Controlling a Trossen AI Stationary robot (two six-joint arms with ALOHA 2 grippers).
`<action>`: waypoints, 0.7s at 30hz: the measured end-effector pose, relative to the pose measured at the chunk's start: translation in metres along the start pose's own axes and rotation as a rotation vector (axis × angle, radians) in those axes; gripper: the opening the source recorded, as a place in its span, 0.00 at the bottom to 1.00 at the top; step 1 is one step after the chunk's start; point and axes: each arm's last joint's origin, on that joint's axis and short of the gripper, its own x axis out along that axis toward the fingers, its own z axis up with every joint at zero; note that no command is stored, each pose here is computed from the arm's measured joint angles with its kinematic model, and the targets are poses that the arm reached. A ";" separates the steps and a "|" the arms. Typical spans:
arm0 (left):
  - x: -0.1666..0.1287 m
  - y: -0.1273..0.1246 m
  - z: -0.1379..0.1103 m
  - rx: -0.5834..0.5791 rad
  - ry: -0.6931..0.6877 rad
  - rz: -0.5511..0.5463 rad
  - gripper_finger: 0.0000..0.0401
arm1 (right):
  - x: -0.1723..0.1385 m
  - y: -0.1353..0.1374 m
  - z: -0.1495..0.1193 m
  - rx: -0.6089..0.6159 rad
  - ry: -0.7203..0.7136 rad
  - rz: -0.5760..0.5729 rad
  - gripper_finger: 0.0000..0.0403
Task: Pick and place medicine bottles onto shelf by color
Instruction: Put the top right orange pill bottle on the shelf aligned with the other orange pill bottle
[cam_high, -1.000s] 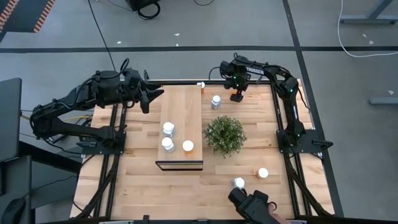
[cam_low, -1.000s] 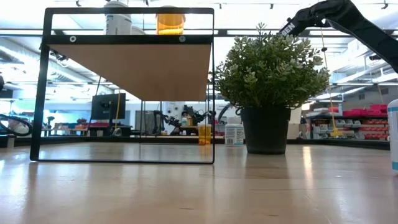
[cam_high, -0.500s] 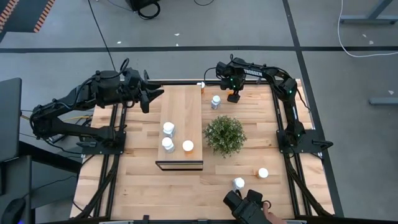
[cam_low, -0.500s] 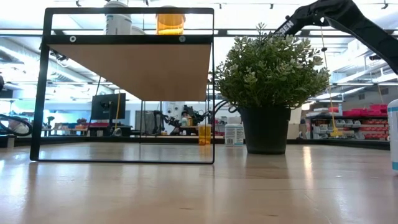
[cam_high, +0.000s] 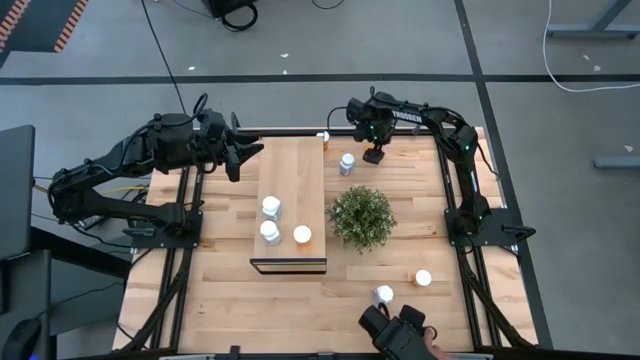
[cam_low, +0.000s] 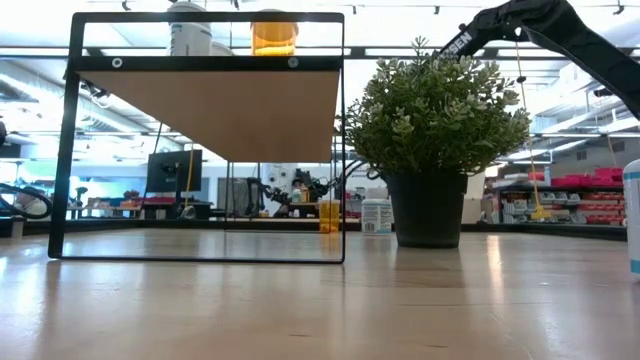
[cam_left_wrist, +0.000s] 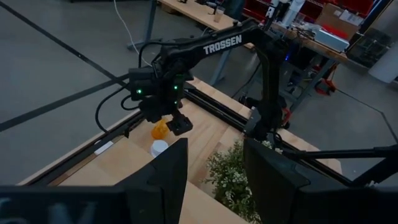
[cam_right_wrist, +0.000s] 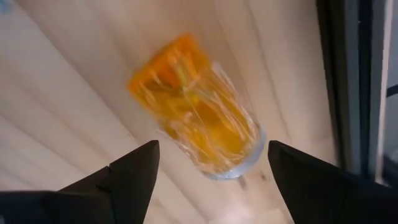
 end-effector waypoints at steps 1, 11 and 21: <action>0.000 0.000 0.000 0.001 0.000 0.000 0.40 | -0.002 0.000 0.001 0.032 -0.009 0.013 0.76; 0.000 0.000 0.000 0.017 0.000 0.000 0.40 | -0.034 -0.005 0.005 0.369 -0.063 0.117 0.78; 0.000 0.000 0.000 0.024 0.000 0.000 0.40 | -0.033 -0.004 -0.001 0.513 0.007 0.143 0.81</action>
